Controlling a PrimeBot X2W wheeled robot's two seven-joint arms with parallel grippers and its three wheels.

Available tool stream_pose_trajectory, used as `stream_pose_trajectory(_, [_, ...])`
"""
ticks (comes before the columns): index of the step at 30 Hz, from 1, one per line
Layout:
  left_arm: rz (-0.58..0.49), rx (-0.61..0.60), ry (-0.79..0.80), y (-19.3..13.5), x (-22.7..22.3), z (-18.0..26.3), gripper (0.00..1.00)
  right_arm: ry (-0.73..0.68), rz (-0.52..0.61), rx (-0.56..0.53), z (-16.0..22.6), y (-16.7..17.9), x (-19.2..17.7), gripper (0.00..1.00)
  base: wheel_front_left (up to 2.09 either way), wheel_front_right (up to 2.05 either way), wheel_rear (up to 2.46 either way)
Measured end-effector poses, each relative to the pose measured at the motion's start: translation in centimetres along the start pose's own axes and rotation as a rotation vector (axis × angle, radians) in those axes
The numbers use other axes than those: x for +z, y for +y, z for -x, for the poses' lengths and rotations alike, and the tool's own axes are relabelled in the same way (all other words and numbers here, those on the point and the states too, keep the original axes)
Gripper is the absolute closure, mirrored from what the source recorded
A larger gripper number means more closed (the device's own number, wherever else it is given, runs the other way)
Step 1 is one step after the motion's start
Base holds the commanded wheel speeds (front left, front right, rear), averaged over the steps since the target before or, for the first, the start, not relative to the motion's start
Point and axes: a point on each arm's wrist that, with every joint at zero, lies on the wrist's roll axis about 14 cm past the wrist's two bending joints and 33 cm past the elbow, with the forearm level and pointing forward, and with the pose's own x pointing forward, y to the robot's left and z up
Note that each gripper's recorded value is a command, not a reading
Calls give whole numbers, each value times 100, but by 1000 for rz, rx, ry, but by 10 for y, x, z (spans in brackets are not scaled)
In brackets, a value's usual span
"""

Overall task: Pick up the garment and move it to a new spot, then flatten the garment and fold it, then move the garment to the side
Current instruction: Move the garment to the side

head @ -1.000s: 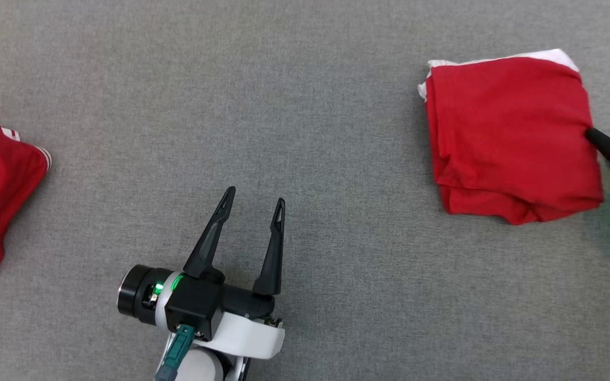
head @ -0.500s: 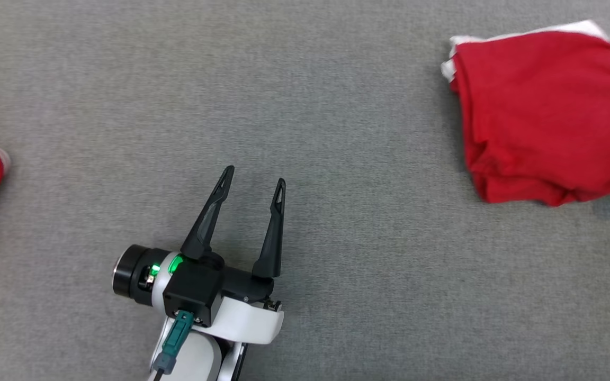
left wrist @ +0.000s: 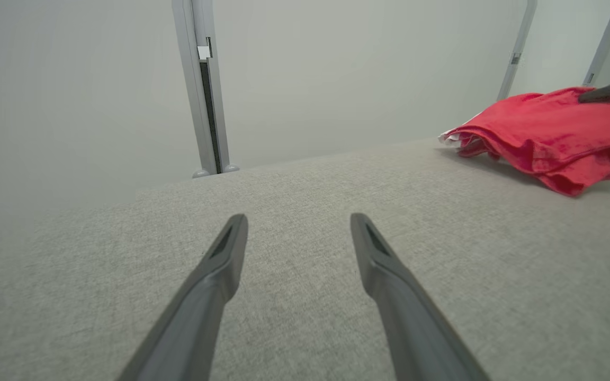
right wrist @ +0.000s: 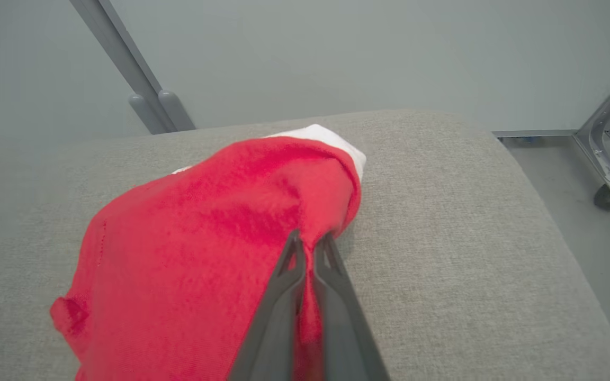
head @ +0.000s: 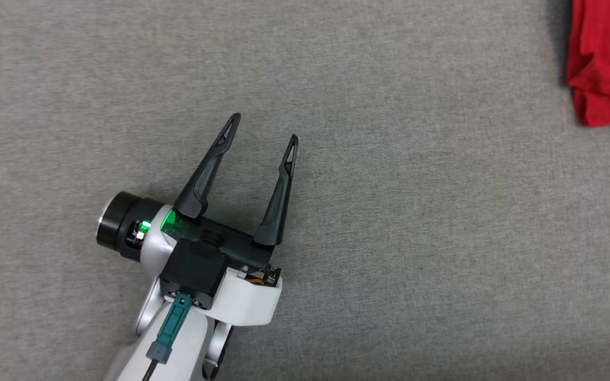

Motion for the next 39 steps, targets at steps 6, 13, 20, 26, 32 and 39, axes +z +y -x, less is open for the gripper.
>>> stream_pose_trajectory(6, [7, -57, -21, -10, -9, -15, 0, -34, 106, -120, 5, -42, 8, 100, 0, 0, 0])
stream_pose_trajectory(13, [21, -93, -33, -18, -13, -23, 0, -136, 261, -224, 3, -72, 27, 0, 0, 0, 0])
stream_pose_trajectory(20, [32, -54, -27, -16, 2, -13, 0, -226, 375, -136, -12, -35, 35, 0, 0, 0, 0])
stream_pose_trajectory(26, [32, 50, -14, 1, 20, 13, 0, -245, 318, 92, -26, 60, -1, 0, 0, 0, 0])
stream_pose_trajectory(32, [33, 183, 5, 28, 36, 50, 0, -332, 208, 236, -6, 145, -13, 0, 0, 0, 0])
stream_pose_trajectory(39, [15, 309, -26, 52, 65, 108, 0, -504, 100, 238, 56, 196, -11, 0, 0, 0, 0])
